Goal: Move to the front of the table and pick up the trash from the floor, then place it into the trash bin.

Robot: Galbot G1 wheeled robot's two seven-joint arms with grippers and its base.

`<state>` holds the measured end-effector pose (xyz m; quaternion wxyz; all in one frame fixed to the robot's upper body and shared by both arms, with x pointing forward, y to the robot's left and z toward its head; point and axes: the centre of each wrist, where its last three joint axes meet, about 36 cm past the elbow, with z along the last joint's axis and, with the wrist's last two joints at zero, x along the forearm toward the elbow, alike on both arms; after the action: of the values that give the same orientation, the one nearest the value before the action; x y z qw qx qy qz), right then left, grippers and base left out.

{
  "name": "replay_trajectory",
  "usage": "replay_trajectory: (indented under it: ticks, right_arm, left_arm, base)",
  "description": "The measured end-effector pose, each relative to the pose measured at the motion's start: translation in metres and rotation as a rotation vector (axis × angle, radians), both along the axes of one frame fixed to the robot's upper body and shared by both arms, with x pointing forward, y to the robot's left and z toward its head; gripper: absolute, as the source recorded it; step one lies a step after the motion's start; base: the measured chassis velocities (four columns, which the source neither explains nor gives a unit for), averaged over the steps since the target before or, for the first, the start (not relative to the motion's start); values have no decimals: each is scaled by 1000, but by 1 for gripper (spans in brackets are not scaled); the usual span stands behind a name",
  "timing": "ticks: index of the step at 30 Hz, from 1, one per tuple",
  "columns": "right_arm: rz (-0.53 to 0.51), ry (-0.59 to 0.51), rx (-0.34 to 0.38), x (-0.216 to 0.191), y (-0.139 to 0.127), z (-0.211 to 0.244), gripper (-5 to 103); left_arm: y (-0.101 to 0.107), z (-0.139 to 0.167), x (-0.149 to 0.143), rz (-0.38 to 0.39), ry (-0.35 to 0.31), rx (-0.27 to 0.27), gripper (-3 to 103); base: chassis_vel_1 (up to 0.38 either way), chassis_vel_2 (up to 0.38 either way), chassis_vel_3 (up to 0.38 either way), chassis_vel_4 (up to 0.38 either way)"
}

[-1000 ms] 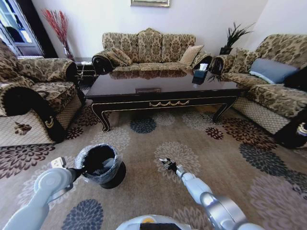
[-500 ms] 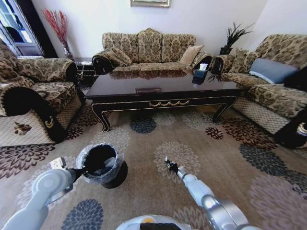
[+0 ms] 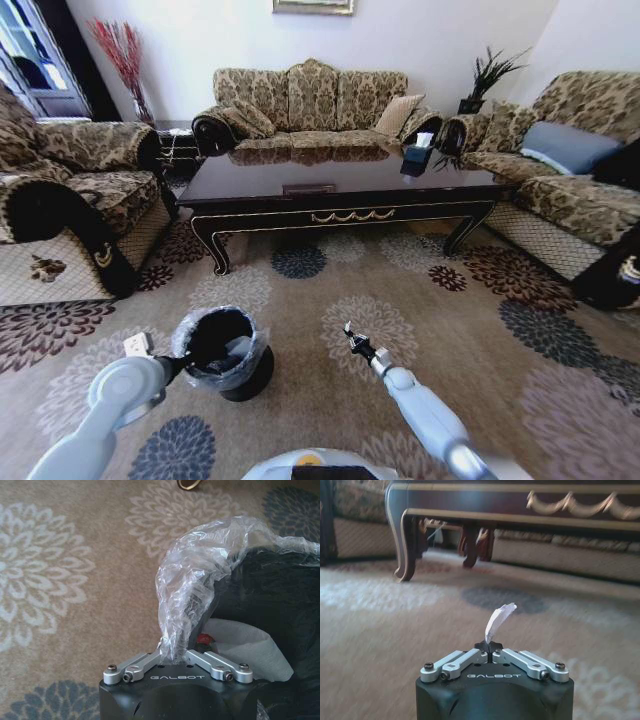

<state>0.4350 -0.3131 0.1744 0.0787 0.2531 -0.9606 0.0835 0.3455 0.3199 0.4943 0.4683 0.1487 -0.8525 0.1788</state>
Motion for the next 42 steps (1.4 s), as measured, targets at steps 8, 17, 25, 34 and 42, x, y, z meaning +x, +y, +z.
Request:
replay_trajectory:
  ticks: [8, 17, 25, 34, 42]
  right_arm:
    - [-23, -115, 63, -21, -18, 79, 0]
    - [36, -220, 128, -62, 2, 153, 0]
    - [170, -254, 179, -101, 45, 199, 0]
    - [252, -297, 173, -129, 60, 235, 0]
    - [255, -302, 128, -146, 53, 244, 0]
  left_arm:
    - [-22, -7, 16, -63, 2, -5, 0]
    - [-51, -6, 34, -139, -23, 5, 0]
    - [-70, -8, 30, -186, -27, 21, 0]
    - [-118, -6, 49, -327, -49, 29, 0]
    - [-174, -3, 62, -449, -64, 14, 0]
  base:
    - [0, 0, 0, 0]
    - [0, 0, 0, 0]
    - [0, 0, 0, 0]
    - [0, 0, 0, 0]
    - [0, 0, 0, 0]
